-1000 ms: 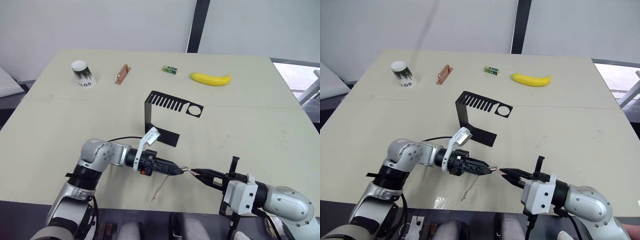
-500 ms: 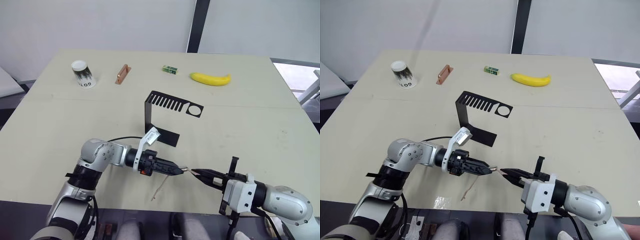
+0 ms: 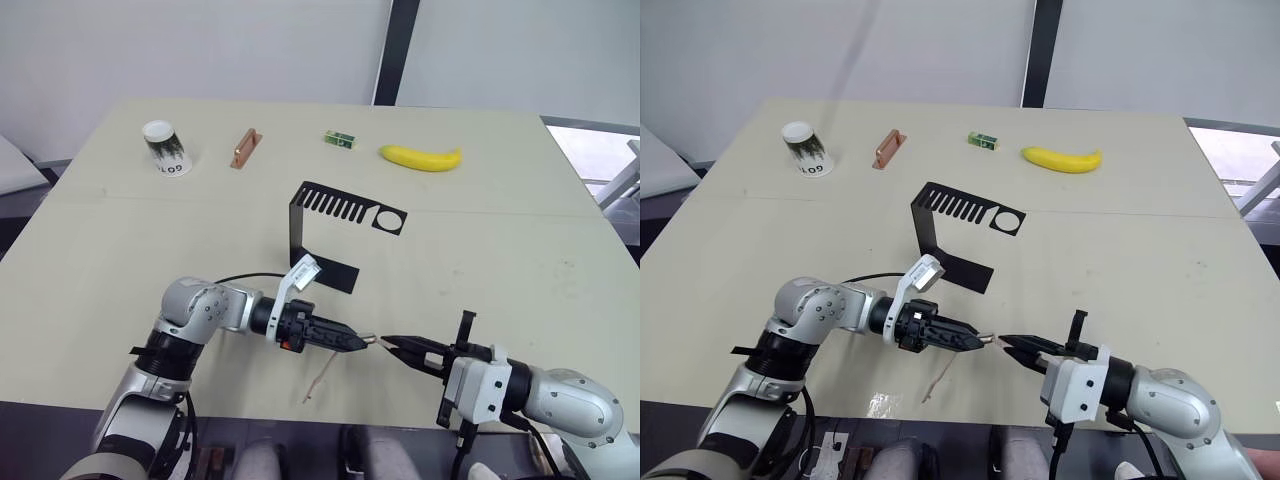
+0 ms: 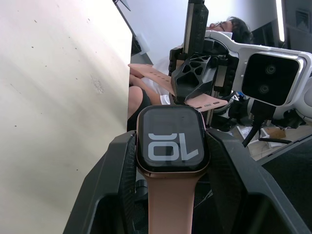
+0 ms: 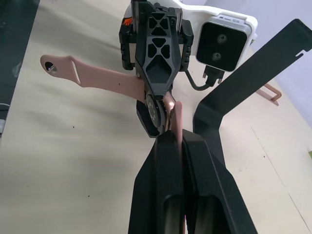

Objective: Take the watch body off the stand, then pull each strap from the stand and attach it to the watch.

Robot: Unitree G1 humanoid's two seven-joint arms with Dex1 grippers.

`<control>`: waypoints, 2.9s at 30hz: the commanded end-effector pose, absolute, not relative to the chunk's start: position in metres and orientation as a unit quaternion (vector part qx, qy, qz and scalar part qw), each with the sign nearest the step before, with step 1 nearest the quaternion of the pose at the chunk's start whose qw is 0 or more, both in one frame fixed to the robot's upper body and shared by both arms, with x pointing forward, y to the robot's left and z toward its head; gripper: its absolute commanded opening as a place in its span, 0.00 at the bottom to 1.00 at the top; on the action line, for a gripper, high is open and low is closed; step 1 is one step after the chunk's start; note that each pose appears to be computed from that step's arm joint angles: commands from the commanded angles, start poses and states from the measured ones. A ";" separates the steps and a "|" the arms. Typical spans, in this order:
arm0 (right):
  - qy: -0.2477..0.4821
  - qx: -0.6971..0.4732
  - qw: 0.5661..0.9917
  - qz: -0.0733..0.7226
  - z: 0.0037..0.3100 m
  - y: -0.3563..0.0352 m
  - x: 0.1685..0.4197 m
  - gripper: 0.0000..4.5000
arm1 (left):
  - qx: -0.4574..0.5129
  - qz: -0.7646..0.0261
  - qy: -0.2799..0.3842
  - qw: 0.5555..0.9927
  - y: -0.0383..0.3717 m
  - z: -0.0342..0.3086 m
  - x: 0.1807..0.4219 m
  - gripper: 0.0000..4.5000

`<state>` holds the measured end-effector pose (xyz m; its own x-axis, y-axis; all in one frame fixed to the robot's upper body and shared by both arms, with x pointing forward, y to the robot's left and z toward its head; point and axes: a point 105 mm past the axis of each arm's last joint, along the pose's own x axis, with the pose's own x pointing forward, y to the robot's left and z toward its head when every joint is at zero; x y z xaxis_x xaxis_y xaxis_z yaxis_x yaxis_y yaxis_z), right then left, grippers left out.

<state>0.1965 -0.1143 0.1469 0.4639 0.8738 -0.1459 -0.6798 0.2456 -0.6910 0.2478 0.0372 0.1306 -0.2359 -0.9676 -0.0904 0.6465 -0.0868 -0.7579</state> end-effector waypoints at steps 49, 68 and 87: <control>-0.127 -0.363 0.769 0.511 0.149 -0.101 0.200 0.00 | -0.190 -0.719 0.345 0.573 0.024 0.135 0.237 0.36; -0.111 -0.359 0.770 0.516 0.147 -0.097 0.204 0.00 | -0.186 -0.719 0.346 0.573 0.020 0.133 0.235 0.36; -0.107 -0.362 0.771 0.513 0.148 -0.093 0.208 0.00 | -0.183 -0.723 0.352 0.566 0.019 0.132 0.232 0.36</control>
